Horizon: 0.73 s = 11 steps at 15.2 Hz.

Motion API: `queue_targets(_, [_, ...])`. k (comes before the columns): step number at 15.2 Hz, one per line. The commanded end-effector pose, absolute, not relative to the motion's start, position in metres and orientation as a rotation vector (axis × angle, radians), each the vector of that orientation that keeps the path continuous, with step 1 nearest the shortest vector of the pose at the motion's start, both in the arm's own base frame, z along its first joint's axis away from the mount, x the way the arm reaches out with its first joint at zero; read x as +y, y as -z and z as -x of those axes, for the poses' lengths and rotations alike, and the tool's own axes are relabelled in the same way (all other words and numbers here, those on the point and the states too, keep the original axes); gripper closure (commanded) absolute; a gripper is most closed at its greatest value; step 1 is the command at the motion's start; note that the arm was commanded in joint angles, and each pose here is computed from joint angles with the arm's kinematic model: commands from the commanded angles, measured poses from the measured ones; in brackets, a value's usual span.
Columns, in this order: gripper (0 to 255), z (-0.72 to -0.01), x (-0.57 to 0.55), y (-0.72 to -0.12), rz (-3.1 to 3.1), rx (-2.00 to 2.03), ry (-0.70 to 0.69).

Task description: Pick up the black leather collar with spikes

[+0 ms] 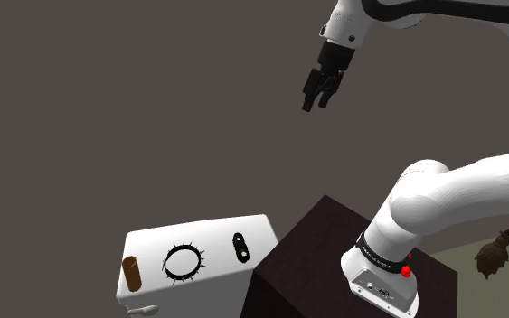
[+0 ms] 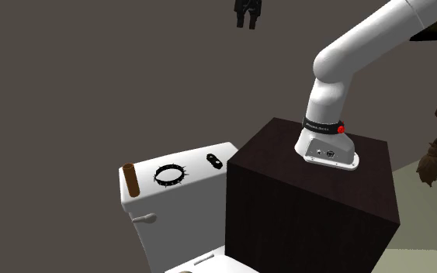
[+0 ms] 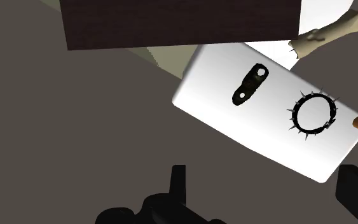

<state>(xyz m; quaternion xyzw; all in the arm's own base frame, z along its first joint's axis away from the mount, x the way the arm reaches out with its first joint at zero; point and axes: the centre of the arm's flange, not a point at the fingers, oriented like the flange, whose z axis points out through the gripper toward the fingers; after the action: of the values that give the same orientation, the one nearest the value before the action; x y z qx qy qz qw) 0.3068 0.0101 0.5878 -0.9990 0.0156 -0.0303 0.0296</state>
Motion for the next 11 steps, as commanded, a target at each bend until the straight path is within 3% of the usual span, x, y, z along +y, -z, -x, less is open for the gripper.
queue_targets(1, [0,-0.307,0.010,-0.588,3.081,0.048,0.093])
queue_targets(11, [0,-0.334,0.086,-0.481,3.092,0.160,0.055])
